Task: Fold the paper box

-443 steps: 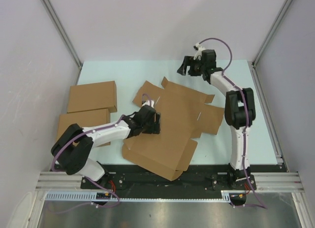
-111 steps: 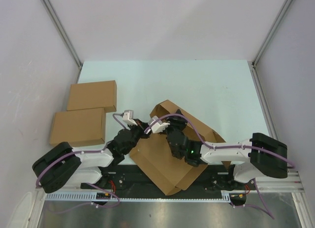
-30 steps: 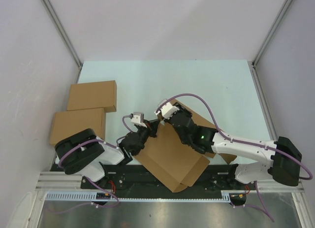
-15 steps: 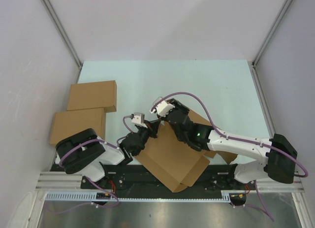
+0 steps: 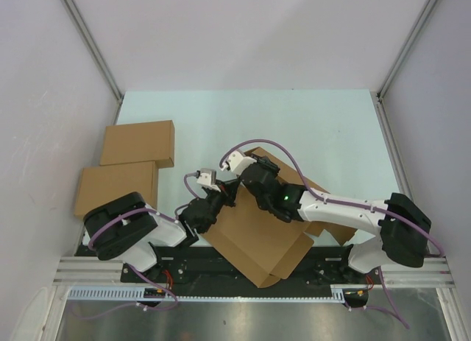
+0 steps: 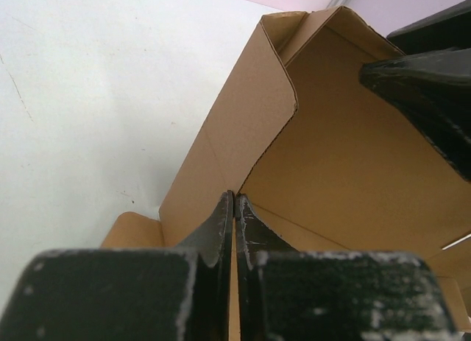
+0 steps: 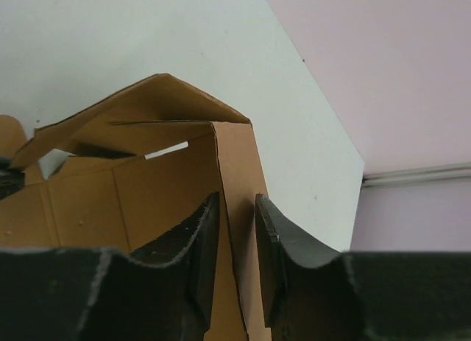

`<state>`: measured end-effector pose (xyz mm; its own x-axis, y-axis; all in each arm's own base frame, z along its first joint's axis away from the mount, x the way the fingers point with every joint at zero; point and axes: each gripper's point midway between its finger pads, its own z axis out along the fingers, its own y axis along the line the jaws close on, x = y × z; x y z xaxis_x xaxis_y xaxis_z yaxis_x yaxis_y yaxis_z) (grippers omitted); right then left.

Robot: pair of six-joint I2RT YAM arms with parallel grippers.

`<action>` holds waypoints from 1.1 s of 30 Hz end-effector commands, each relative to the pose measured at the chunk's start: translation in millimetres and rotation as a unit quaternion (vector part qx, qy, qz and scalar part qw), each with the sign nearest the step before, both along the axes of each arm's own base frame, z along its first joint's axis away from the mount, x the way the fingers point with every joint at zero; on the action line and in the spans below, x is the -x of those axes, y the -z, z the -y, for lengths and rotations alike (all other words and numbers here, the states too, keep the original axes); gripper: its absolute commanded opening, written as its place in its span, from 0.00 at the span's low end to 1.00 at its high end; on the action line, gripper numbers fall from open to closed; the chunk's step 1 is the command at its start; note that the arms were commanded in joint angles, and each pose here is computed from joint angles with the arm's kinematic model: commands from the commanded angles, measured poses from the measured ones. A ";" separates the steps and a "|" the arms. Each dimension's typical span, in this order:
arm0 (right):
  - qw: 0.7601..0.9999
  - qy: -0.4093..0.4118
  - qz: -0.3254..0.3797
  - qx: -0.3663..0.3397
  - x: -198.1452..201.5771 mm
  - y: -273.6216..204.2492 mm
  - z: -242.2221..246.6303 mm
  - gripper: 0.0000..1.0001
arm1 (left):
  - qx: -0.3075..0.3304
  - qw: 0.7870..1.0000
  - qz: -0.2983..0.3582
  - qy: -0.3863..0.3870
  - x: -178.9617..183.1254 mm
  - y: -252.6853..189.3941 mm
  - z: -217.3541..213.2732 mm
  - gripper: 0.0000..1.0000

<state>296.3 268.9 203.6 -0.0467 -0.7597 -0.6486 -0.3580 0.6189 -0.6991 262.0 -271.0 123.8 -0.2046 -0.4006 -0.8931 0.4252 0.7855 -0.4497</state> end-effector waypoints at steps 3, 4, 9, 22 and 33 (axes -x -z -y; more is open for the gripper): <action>0.999 0.041 0.028 -0.007 -9.0 -15.7 3.8 0.25 | 0.009 1.000 0.021 0.014 2.3 -15.3 8.6 0.02; 0.999 0.042 0.028 -0.009 -9.4 -16.4 4.2 0.22 | 0.008 1.000 0.020 0.014 2.7 -14.7 8.0 0.02; 0.999 0.042 0.029 -0.007 -9.2 -17.3 5.2 0.14 | 0.013 1.000 0.023 0.011 3.0 -18.6 5.8 0.07; 0.999 0.044 0.019 0.019 -3.5 2.1 6.4 0.03 | 0.027 0.999 0.025 0.006 6.7 -26.0 -1.8 0.23; 0.995 0.065 0.048 0.066 1.5 18.4 10.7 0.01 | 0.029 0.999 0.022 -0.011 15.9 -35.9 -25.9 0.44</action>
<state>299.2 263.0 205.3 -0.0688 -0.8063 -0.5876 -0.2301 0.5859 -0.7770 249.5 -256.8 153.3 -0.1757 -0.4472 -0.8770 0.4464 0.7578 -0.4758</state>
